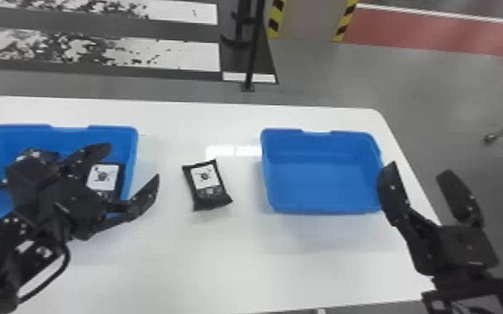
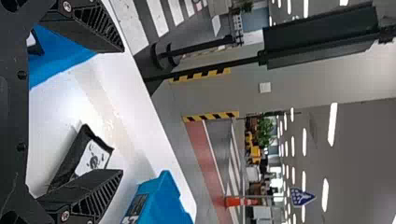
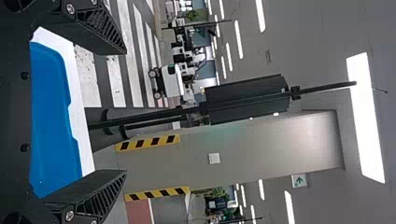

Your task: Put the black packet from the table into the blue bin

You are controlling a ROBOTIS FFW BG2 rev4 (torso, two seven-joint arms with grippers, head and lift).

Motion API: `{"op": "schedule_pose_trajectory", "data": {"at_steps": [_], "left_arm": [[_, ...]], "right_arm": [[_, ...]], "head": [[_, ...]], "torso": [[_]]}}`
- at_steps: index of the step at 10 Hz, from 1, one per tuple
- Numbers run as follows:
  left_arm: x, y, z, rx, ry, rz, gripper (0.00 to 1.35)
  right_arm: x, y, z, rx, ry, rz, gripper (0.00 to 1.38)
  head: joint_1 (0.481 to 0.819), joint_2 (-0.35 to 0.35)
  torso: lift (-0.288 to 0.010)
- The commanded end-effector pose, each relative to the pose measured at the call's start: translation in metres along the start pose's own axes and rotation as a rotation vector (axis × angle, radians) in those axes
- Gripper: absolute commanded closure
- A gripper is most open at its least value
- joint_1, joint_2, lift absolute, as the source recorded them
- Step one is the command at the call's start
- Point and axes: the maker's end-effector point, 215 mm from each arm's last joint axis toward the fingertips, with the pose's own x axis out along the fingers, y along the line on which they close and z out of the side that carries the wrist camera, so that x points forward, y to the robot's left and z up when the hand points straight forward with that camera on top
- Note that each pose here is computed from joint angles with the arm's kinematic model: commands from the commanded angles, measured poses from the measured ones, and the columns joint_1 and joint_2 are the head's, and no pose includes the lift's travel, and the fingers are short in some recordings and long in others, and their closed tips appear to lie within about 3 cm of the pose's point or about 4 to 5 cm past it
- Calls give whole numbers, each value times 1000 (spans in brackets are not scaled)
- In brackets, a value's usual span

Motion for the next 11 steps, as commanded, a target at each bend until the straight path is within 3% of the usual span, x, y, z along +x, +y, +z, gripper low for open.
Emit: {"op": "schedule_pose_trajectory", "data": {"at_steps": [1, 6, 9, 11], "left_arm": [[25, -25, -9, 16, 34, -70, 98], [88, -139, -26, 33, 120, -348, 98], [134, -125, -32, 49, 145, -349, 98], [150, -108, -60, 56, 243, -332, 98]], "right_arm": [[2, 2, -1, 3, -2, 6, 102], [8, 1, -4, 1, -5, 14, 102], [10, 3, -11, 7, 1, 25, 102], [9, 2, -14, 5, 8, 28, 102]], "head": [[695, -190], [695, -334], [695, -350], [695, -350]], "torso": [[-110], [-110], [-110], [-110]]}}
